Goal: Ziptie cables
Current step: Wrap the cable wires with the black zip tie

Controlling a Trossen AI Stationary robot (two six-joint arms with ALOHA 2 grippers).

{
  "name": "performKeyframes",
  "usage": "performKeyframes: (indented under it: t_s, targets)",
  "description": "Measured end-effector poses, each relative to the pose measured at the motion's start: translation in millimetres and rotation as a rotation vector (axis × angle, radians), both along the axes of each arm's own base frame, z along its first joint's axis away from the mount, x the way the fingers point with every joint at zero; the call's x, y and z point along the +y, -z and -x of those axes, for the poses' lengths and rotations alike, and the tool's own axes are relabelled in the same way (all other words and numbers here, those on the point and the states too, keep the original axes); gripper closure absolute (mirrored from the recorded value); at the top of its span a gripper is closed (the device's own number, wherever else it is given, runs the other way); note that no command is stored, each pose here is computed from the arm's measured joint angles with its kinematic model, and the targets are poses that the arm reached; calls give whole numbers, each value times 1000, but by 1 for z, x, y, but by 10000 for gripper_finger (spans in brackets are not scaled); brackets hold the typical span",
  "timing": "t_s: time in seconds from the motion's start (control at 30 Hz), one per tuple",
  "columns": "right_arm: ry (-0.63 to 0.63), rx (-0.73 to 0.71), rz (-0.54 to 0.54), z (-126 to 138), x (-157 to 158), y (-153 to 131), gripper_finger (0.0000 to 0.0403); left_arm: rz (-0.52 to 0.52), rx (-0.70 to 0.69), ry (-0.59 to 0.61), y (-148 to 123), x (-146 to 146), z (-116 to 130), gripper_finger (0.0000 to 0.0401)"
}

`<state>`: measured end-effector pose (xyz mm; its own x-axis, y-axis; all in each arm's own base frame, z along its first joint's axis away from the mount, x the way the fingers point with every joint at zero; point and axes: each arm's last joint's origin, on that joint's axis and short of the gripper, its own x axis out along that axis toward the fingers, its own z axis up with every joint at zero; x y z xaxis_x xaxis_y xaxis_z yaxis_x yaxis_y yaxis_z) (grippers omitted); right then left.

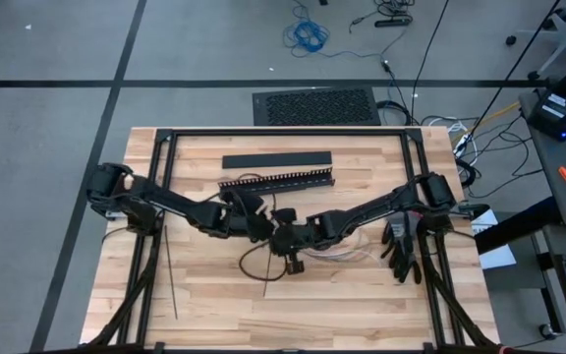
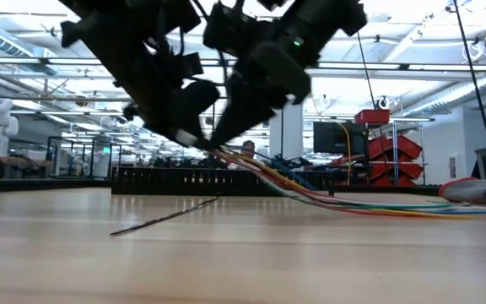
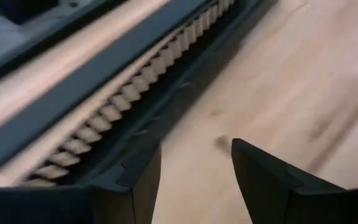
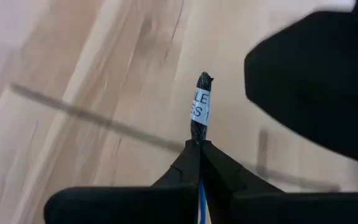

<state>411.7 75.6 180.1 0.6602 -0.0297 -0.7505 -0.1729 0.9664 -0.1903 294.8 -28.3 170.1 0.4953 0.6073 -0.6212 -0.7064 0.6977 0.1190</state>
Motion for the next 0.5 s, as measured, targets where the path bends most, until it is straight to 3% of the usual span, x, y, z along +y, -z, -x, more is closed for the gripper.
performKeyframes:
  t_s: [0.23,0.5]
  targets:
    - [42,-35,-12,-15,-20,18,403,-60,37,-33,-12,3,13,207]
    - [8,-76,-104,-29,-22,49,391,-61,34,-43,-12,5,12,208]
